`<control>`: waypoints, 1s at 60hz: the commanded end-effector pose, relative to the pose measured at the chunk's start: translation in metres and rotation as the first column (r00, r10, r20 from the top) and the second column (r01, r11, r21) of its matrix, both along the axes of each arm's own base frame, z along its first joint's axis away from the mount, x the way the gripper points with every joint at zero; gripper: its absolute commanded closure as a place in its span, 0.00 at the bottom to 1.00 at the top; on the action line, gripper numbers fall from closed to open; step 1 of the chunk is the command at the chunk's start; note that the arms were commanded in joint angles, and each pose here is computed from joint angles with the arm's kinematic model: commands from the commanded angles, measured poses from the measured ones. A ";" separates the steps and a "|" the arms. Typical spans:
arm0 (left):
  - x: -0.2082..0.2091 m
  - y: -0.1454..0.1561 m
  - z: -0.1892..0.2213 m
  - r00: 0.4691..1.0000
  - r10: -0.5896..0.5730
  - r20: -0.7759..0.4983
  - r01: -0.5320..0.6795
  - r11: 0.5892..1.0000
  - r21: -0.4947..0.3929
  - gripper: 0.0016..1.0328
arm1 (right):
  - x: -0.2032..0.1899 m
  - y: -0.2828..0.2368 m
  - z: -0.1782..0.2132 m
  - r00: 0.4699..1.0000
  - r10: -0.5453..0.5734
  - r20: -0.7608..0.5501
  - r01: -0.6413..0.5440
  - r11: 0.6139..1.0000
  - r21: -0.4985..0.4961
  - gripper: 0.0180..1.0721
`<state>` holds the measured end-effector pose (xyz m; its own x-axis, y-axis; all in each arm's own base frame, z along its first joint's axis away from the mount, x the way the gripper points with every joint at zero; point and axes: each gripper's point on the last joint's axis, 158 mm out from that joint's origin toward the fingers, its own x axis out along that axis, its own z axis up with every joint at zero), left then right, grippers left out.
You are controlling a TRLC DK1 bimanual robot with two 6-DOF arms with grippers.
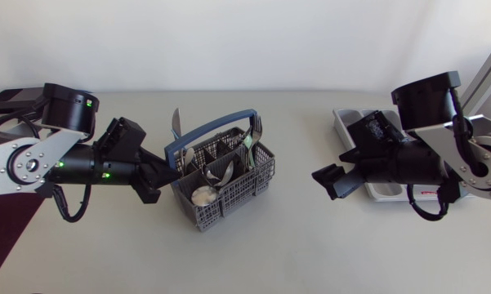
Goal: Sort the cutlery from the basket into the organizer compartments.
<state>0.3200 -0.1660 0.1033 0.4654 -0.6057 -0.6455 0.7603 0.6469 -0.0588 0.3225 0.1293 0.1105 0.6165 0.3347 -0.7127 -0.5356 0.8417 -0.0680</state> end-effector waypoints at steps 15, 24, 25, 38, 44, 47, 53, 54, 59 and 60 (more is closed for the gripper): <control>-0.019 0.032 0.045 0.992 0.051 0.113 -0.050 0.999 -0.006 0.25 | 0.017 0.012 -0.021 0.999 0.000 -0.053 -0.001 1.000 -0.014 0.10; -0.029 0.054 0.020 0.996 0.055 0.077 -0.059 0.997 0.047 0.44 | 0.034 0.022 -0.035 0.996 0.013 -0.091 -0.013 1.000 -0.005 0.19; -0.030 0.055 0.015 0.996 0.052 0.070 -0.056 0.997 0.053 0.48 | 0.036 0.025 -0.036 0.996 0.019 -0.091 -0.019 1.000 0.002 0.21; -0.024 0.057 -0.021 0.998 0.045 0.043 -0.048 0.997 0.068 0.90 | 0.072 0.044 -0.034 0.996 0.010 -0.090 -0.001 0.995 0.095 0.78; -0.012 0.054 -0.040 0.999 0.044 -0.008 -0.043 0.997 0.067 0.97 | 0.089 0.053 -0.029 0.994 0.009 -0.104 0.008 0.987 0.158 0.89; -0.010 0.053 -0.048 0.999 0.035 -0.035 -0.033 0.997 0.071 0.96 | 0.096 0.057 -0.028 0.993 0.009 -0.114 0.012 0.984 0.180 0.91; -0.002 0.047 -0.058 0.999 0.023 -0.047 -0.020 0.997 0.069 0.96 | 0.110 0.064 -0.034 0.988 0.018 -0.152 0.018 0.974 0.228 0.91; -0.001 0.045 -0.058 0.999 0.019 -0.045 -0.016 0.998 0.068 0.97 | 0.112 0.065 -0.035 0.987 0.018 -0.159 0.019 0.972 0.233 0.91; 0.003 0.036 -0.064 0.999 0.001 -0.051 0.002 0.998 0.062 0.97 | 0.116 0.072 -0.048 0.977 0.046 -0.206 0.009 0.966 0.259 0.92; 0.004 0.034 -0.064 0.999 0.000 -0.054 0.004 0.998 0.060 0.97 | 0.116 0.073 -0.049 0.976 0.052 -0.210 0.005 0.965 0.263 0.92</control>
<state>0.3131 -0.1211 0.0363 0.4318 -0.5453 -0.7185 0.7355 0.6739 -0.0694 0.4348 0.2001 0.0800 0.4929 0.5279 -0.6916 -0.5612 0.8004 0.2109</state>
